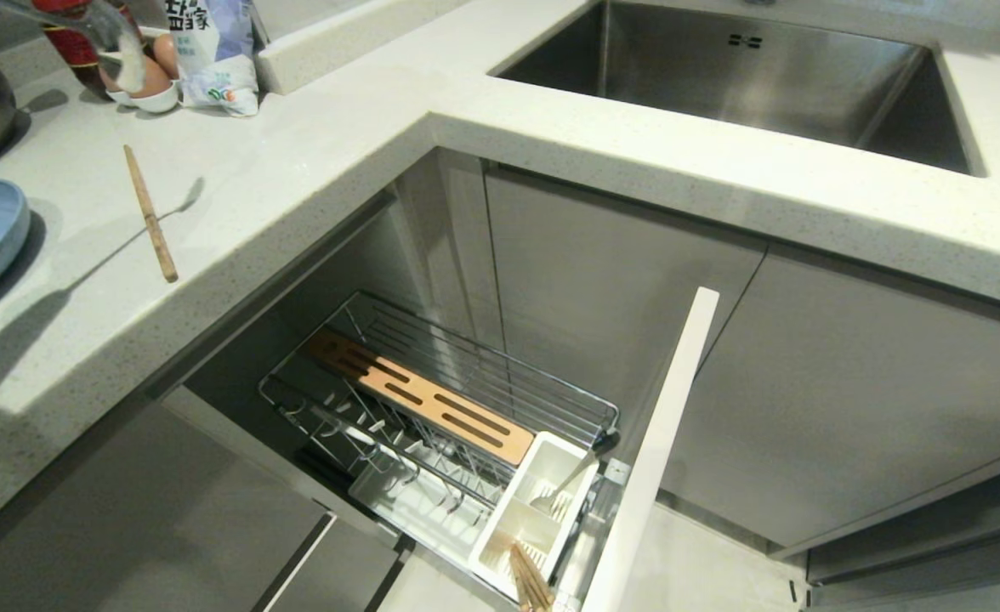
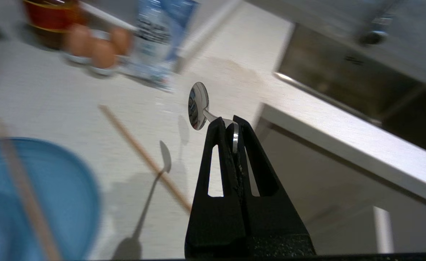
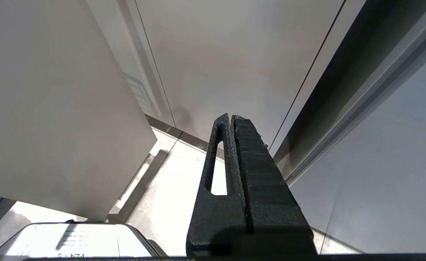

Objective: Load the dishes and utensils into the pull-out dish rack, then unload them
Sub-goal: Take the spoon out of the cupboard

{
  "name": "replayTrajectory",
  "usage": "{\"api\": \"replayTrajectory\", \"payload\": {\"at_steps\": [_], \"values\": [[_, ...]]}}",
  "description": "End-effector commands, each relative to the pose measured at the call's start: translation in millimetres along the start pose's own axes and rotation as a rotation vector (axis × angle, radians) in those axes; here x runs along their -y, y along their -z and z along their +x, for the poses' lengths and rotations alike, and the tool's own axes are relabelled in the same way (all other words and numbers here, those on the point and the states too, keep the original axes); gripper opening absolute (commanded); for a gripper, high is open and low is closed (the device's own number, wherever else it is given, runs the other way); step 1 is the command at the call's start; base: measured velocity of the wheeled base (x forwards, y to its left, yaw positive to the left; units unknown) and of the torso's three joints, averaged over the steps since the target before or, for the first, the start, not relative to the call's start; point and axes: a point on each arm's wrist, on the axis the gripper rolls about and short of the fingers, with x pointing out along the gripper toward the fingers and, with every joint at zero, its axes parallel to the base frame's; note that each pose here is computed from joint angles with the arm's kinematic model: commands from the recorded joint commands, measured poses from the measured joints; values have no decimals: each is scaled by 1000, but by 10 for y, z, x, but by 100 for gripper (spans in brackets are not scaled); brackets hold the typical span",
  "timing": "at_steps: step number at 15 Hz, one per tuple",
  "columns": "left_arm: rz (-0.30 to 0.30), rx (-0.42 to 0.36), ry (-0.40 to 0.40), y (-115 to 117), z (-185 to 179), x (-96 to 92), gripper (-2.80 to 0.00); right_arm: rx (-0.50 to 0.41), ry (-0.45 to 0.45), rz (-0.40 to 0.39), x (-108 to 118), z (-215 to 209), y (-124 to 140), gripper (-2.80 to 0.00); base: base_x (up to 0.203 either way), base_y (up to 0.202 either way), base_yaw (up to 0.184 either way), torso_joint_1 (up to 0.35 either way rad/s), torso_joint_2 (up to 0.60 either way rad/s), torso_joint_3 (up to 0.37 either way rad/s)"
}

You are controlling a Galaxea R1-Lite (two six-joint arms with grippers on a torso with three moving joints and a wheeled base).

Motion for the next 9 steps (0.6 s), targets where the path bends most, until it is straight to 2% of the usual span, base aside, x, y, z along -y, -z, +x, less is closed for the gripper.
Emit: {"api": "replayTrajectory", "payload": {"at_steps": [1, 4, 9], "values": [[49, 34, -116, -36, -85, -91, -280, 0, 0, 0, 0, 0, 0, -280, 0, 0, 0, 0, 0, 0], [153, 35, -294, -29, -181, -182, -280, 0, 0, 0, 0, 0, 0, -280, 0, 0, 0, 0, 0, 0], [339, -34, -484, 181, -161, -277, -280, 0, 0, 0, 0, 0, 0, -280, 0, 0, 0, 0, 0, 0]]}}
